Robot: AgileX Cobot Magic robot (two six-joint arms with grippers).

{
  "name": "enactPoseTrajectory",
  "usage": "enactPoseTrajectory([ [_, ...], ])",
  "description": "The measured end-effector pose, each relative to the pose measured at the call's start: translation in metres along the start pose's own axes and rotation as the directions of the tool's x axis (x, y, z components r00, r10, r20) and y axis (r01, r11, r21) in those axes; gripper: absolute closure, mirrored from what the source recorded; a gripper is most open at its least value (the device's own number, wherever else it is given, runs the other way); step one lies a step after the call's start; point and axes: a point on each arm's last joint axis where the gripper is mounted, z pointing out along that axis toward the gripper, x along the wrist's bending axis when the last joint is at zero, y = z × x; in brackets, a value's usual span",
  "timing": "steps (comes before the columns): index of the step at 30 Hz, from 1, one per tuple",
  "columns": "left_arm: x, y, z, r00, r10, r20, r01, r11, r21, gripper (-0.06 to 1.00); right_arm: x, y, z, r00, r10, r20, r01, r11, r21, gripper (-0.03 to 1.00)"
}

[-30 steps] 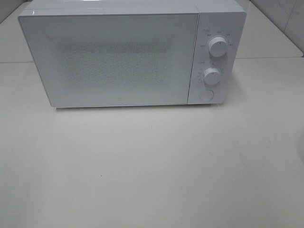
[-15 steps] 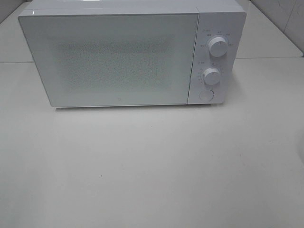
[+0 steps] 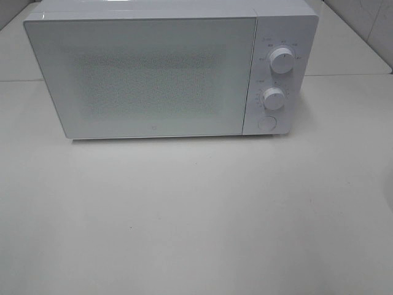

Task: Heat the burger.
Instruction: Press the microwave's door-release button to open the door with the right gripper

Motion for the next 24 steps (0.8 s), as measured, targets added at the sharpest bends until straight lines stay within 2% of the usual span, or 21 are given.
enactPoseTrajectory([
  [1, 0.000, 0.000, 0.000, 1.000, 0.000, 0.000, 0.000, 1.000, 0.000, -0.04, 0.000, 0.000, 0.000, 1.000, 0.000, 0.000, 0.000, 1.000, 0.000, 0.69],
  [2, 0.000, 0.000, 0.000, 1.000, 0.000, 0.000, 0.000, 1.000, 0.000, -0.04, 0.000, 0.009, 0.010, 0.999, -0.041, 0.005, 0.041, 0.998, -0.046, 0.74],
  [3, 0.000, 0.000, 0.000, 1.000, 0.000, 0.000, 0.000, 1.000, 0.000, -0.04, 0.000, 0.013, 0.016, 0.998, -0.057, 0.006, 0.057, 0.997, -0.055, 0.87],
  [4, 0.000, 0.000, 0.000, 1.000, 0.000, 0.000, 0.000, 1.000, 0.000, -0.04, 0.000, 0.013, 0.016, 0.998, -0.057, 0.006, 0.057, 0.997, -0.055, 0.87],
  [5, 0.000, 0.000, 0.000, 1.000, 0.000, 0.000, 0.000, 1.000, 0.000, -0.04, 0.000, 0.021, 0.029, 0.996, -0.092, 0.008, 0.092, 0.992, -0.082, 0.94],
  [18, 0.000, 0.000, 0.000, 1.000, 0.000, 0.000, 0.000, 1.000, 0.000, -0.04, 0.002, 0.039, 0.102, 0.992, -0.129, 0.008, 0.129, 0.981, -0.142, 0.94],
  [20, 0.000, 0.000, 0.000, 1.000, 0.000, 0.000, 0.000, 1.000, 0.000, -0.04, 0.003, 0.027, 0.126, 0.992, -0.129, 0.007, 0.128, 0.977, -0.172, 0.94],
  [24, 0.000, 0.000, 0.000, 1.000, 0.000, 0.000, 0.000, 1.000, 0.000, -0.04, 0.004, 0.011, 0.140, 0.993, -0.121, 0.004, 0.120, 0.974, -0.194, 0.94],
])
